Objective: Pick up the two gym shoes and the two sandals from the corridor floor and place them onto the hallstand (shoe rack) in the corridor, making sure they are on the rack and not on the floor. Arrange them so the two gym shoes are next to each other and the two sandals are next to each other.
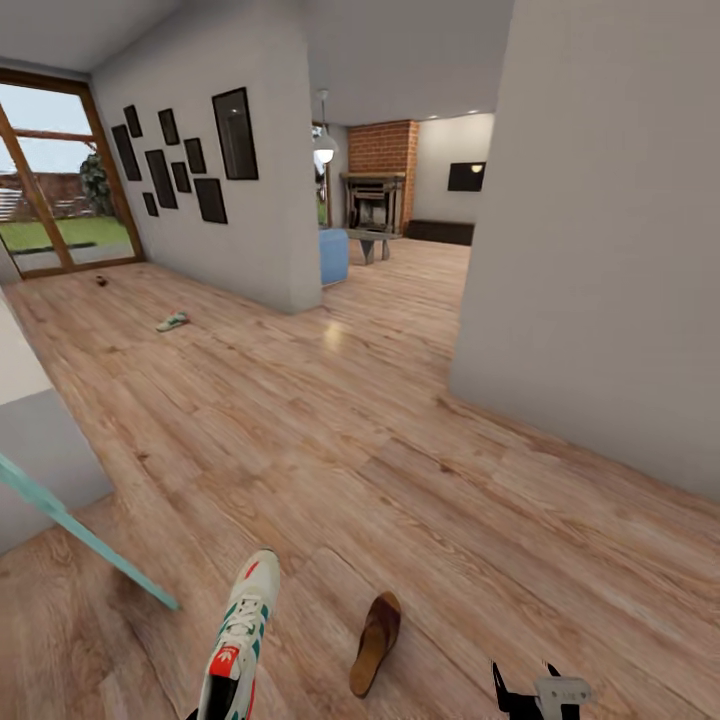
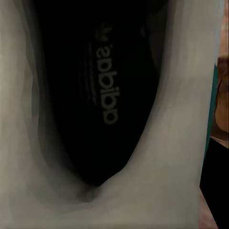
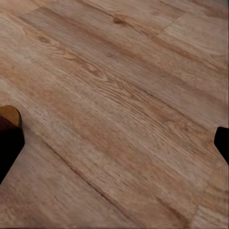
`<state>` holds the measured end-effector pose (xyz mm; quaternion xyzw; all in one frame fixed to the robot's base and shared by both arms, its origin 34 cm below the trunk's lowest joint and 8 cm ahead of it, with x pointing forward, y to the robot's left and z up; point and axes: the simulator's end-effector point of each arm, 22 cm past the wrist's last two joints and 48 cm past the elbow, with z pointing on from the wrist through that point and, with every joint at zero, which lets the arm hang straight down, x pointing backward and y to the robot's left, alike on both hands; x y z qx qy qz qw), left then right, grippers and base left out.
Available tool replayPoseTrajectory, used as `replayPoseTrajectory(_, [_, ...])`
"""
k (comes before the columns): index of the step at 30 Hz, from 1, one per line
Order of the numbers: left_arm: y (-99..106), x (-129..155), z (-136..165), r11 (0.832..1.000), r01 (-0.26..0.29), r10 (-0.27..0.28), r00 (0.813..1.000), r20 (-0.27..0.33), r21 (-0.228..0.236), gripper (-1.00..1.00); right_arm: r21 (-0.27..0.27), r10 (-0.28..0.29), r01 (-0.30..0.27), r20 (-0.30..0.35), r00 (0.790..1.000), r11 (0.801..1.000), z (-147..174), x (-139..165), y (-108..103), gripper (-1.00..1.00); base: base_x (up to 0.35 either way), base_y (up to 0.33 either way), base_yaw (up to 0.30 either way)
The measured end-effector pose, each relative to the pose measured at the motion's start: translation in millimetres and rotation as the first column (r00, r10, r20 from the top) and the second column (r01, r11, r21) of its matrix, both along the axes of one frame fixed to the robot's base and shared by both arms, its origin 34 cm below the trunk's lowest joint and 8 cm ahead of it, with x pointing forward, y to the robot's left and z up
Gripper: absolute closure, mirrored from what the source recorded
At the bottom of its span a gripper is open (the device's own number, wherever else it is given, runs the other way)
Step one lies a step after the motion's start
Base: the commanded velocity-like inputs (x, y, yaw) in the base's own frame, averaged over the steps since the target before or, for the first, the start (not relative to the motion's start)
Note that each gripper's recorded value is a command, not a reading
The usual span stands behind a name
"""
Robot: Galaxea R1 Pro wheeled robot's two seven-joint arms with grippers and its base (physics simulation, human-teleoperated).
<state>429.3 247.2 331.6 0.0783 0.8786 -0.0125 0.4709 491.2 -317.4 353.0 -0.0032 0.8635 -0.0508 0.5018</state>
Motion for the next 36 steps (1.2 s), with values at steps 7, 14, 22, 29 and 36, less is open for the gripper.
replayPoseTrajectory(7, [0.4,-0.9,-1.0,1.0,0.0,0.0,1.0,-0.003,0.0,1.0,0.0,0.0,0.0,-0.003,1.0,1.0,-1.2,-0.8,0.0,-1.0,0.0,0.0,-0.271])
replayPoseTrajectory(14, [0.7,-1.8,-2.0,1.0,-0.001,0.001,1.0,-0.006,0.001,1.0,0.0,0.0,0.0,-0.006,1.0,1.0,-2.4,-1.8,0.0,-1.0,0.0,0.0,-0.271])
replayPoseTrajectory(22, [1.1,-2.8,-3.1,1.0,-0.001,0.001,1.0,-0.01,0.001,1.0,0.0,0.0,0.0,-0.01,1.0,1.0,-3.8,-2.8,0.0,-1.0,0.0,0.0,-0.271])
replayPoseTrajectory(29, [1.1,-3.7,-4.0,1.0,0.0,0.0,1.0,-0.013,0.002,1.0,0.0,0.0,0.0,-0.014,1.0,1.0,-5.0,-3.6,0.0,-1.0,0.0,0.08,-0.271])
replayPoseTrajectory(36, [1.0,-4.5,-4.9,1.0,-0.002,0.002,1.0,-0.015,0.001,1.0,0.0,0.0,0.0,-0.016,1.0,1.0,-6.1,-4.3,0.1,-1.0,0.0,0.269,-0.271])
